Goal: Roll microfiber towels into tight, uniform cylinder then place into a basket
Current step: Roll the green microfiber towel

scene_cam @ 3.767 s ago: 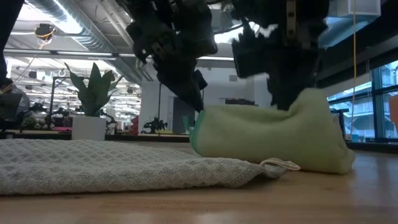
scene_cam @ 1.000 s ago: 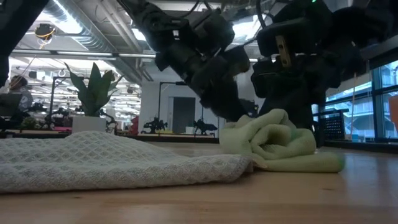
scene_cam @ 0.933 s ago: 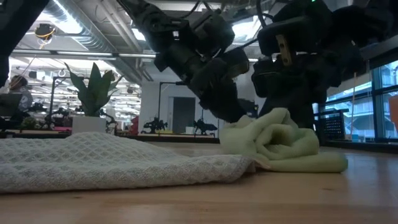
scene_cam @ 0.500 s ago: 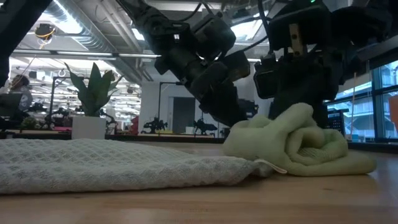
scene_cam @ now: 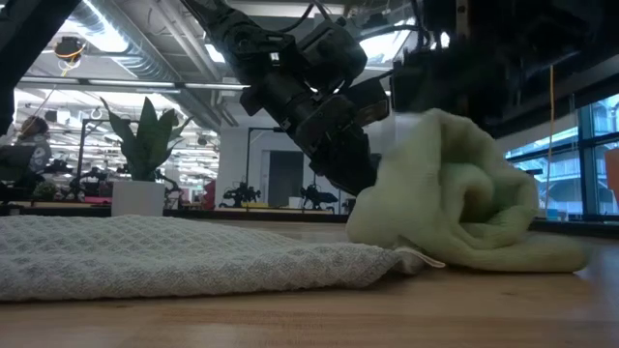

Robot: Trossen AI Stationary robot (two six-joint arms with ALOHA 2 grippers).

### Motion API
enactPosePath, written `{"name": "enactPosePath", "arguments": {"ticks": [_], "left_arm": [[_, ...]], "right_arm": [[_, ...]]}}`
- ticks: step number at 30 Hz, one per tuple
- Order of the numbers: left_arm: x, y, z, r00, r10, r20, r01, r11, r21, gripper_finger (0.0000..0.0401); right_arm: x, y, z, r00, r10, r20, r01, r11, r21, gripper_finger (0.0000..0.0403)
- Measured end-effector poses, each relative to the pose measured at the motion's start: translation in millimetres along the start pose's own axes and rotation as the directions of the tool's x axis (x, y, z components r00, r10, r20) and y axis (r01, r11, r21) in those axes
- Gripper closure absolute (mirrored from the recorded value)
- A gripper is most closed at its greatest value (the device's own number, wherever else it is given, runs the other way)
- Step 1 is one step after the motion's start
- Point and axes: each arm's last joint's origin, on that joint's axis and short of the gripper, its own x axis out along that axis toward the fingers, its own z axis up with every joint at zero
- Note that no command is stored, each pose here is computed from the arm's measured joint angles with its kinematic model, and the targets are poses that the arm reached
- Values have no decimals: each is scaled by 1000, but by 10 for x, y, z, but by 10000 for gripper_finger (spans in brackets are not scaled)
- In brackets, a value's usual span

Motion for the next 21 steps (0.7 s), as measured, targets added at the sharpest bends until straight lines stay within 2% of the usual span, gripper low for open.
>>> {"name": "enactPosePath", "arguments": {"ticks": [6, 9, 15, 21], "left_arm": [[-1, 3, -2, 1000, 1, -1, -1, 1000, -1, 401], [-1, 3, -2, 1000, 1, -2, -1, 1000, -1, 401], [-5, 20, -3, 1000, 11, -2, -11, 1000, -3, 401], [-18, 71, -8, 1000, 20, -1, -20, 1000, -12, 401]], "right_arm": [[-140, 265, -29, 988, 25, 150, -13, 996, -85, 283], [-122, 338, -86, 983, 29, 179, -6, 992, -125, 283], [56, 508, -56, 986, 49, 161, -13, 975, -222, 283], [280, 433, -23, 997, -61, 56, 71, 981, -183, 283]]}}
